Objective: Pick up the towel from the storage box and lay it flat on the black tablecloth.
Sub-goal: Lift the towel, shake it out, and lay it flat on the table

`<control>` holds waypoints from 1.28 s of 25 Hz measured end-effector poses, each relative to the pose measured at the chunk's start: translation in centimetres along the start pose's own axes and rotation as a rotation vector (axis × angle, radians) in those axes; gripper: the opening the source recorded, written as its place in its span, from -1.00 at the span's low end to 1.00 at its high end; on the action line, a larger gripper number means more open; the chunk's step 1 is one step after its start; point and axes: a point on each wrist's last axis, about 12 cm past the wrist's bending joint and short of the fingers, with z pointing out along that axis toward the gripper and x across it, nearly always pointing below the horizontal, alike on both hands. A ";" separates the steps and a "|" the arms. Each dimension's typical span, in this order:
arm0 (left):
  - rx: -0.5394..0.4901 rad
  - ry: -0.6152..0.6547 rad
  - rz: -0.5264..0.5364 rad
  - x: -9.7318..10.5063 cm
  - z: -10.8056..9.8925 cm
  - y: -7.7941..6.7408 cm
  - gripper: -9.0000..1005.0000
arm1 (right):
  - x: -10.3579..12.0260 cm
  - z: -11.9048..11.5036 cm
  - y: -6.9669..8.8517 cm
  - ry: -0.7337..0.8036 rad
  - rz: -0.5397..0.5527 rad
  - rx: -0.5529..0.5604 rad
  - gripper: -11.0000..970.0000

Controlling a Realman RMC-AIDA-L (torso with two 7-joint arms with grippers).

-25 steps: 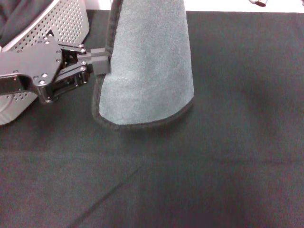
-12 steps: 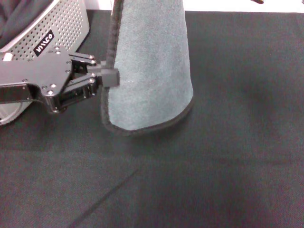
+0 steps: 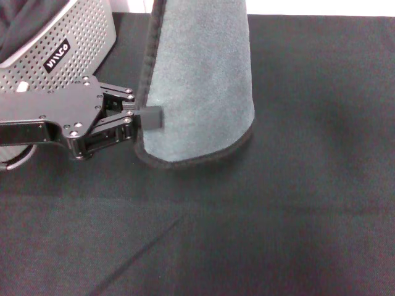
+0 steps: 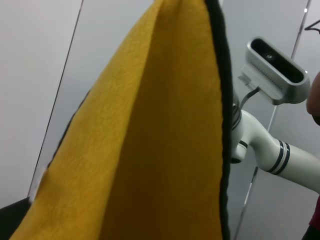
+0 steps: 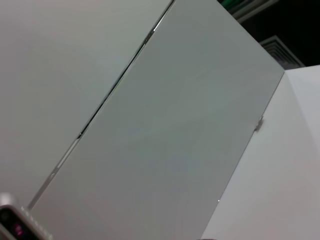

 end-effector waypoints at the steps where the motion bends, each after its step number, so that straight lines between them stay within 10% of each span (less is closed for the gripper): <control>1: -0.001 -0.001 -0.004 0.1 -0.1 0.0 -0.74 | -0.1 0.0 0.0 -0.003 -0.002 0.001 -0.95; 32: 0.002 0.064 -0.039 0.7 0.0 0.5 -0.80 | -0.4 -1.4 -0.9 -0.020 -0.023 0.068 -0.95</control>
